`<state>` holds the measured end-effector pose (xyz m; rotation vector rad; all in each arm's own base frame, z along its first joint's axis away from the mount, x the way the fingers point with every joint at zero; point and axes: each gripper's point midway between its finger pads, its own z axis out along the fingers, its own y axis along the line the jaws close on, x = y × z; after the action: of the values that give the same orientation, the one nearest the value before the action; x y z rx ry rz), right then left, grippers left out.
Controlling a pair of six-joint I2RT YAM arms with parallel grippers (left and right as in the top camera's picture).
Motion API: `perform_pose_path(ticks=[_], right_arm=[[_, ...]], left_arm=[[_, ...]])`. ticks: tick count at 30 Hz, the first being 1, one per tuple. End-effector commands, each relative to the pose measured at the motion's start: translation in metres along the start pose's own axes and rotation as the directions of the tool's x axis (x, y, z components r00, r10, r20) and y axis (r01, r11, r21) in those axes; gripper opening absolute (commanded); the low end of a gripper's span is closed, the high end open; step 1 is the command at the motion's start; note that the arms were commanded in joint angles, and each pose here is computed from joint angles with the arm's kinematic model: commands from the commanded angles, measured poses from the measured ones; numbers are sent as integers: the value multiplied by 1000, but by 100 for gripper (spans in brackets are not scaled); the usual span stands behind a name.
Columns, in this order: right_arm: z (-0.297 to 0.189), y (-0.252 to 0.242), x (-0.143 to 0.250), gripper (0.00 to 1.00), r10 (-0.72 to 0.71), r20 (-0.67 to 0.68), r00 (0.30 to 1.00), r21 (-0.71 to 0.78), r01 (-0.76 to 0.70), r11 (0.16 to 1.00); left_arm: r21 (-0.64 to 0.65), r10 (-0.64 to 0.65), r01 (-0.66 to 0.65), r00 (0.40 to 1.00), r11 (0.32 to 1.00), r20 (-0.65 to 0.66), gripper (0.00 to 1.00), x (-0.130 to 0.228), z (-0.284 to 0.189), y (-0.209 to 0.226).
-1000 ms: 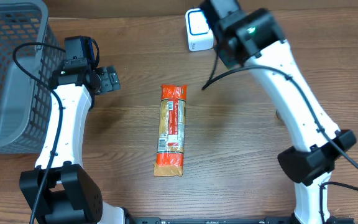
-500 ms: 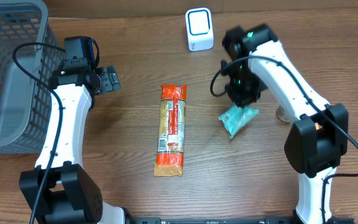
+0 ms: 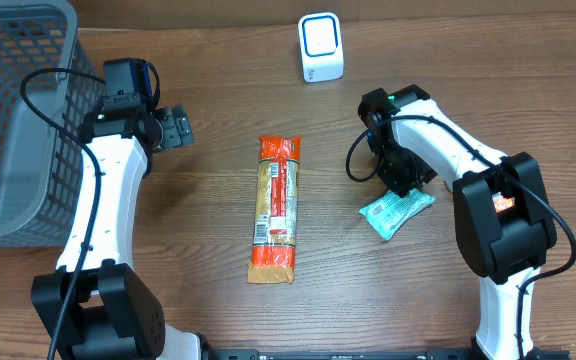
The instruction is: Scan the item barcode
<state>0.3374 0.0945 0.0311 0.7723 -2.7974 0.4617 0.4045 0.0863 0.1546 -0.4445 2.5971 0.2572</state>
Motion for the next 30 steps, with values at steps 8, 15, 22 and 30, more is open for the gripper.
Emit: perform_pose_path(ticks=[8,15,22,30], right_arm=[[-53,30,-43,49,260,134,956,-290,-213,933],[-62,83,-45,27,345,14,938,-564,-278,777],[-26,73,-48,21,461,-8,887,-464,-412,784],[9,47,-18,21,478,-32,878,-242,-471,848]], left_arm=[[-3,-4,4,1000,1000,16,100,-6,-3,0],[-3,-4,4,1000,1000,16,100,-6,-3,0],[-3,-4,4,1000,1000,16,100,-6,-3,0],[-2,-4,4,1000,1000,16,100,-6,-3,0]])
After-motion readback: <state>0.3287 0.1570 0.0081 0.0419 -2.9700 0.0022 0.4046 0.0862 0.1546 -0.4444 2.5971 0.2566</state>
